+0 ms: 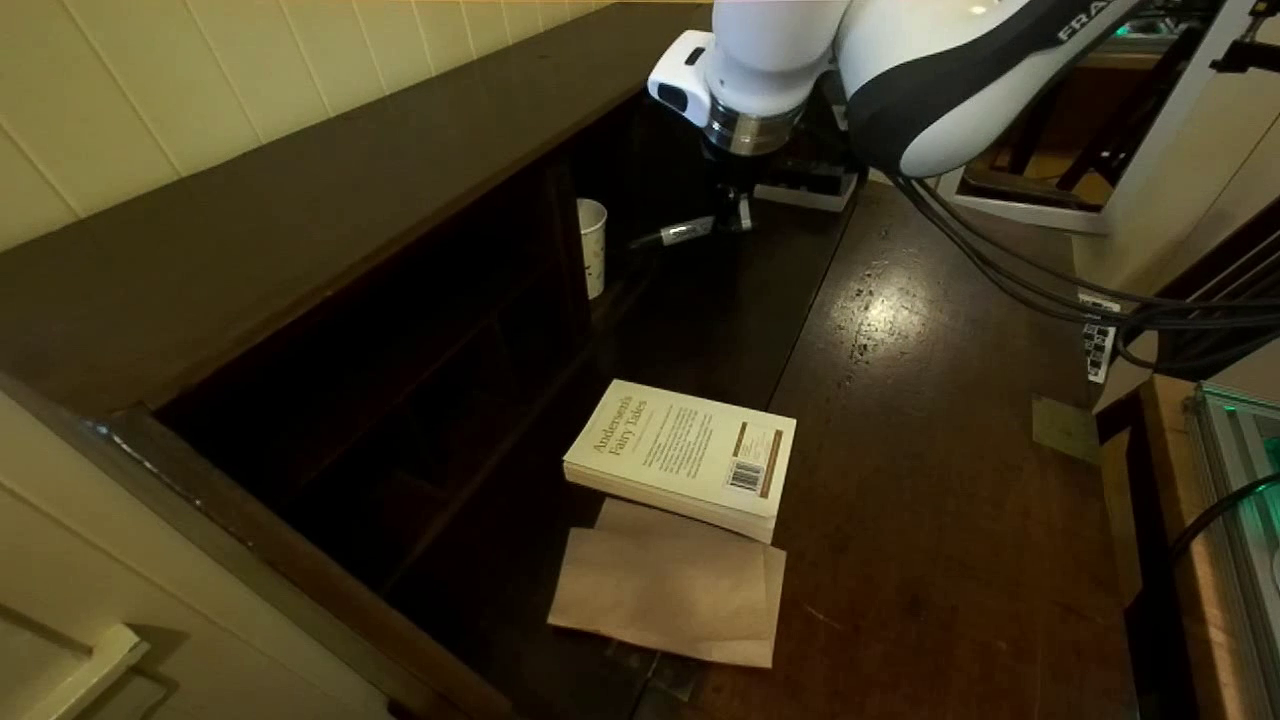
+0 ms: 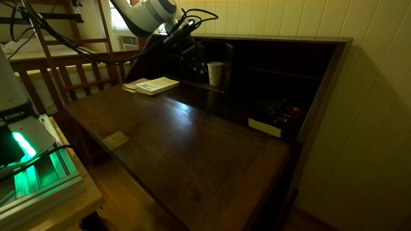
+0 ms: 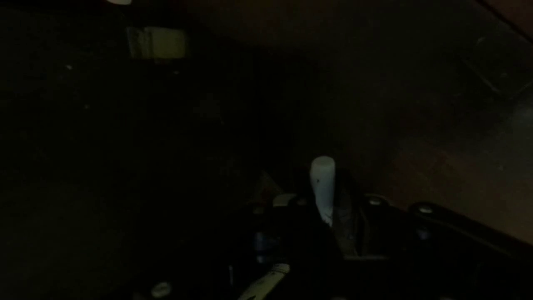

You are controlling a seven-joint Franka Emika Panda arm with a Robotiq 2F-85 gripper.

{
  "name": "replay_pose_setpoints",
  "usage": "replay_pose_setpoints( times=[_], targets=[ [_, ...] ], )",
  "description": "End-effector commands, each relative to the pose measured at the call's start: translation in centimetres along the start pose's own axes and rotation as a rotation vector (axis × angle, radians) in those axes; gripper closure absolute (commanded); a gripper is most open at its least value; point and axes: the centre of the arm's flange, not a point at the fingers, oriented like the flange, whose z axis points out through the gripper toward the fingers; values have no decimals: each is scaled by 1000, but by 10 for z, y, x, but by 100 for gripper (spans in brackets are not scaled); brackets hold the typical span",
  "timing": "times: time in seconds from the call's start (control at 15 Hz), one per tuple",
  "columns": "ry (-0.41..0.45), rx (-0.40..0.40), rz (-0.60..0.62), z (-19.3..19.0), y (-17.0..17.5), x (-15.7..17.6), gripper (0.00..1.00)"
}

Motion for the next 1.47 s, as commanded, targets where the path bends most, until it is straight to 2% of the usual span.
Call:
replay_pose_setpoints(
  times=[0.0, 0.73, 1.4],
  targets=[
    [-25, -80, -41, -13, -2, 1, 95],
    [-70, -281, -166, -26, 3, 20, 95],
    [-117, -407, -270, -26, 1, 35, 95]
  ],
)
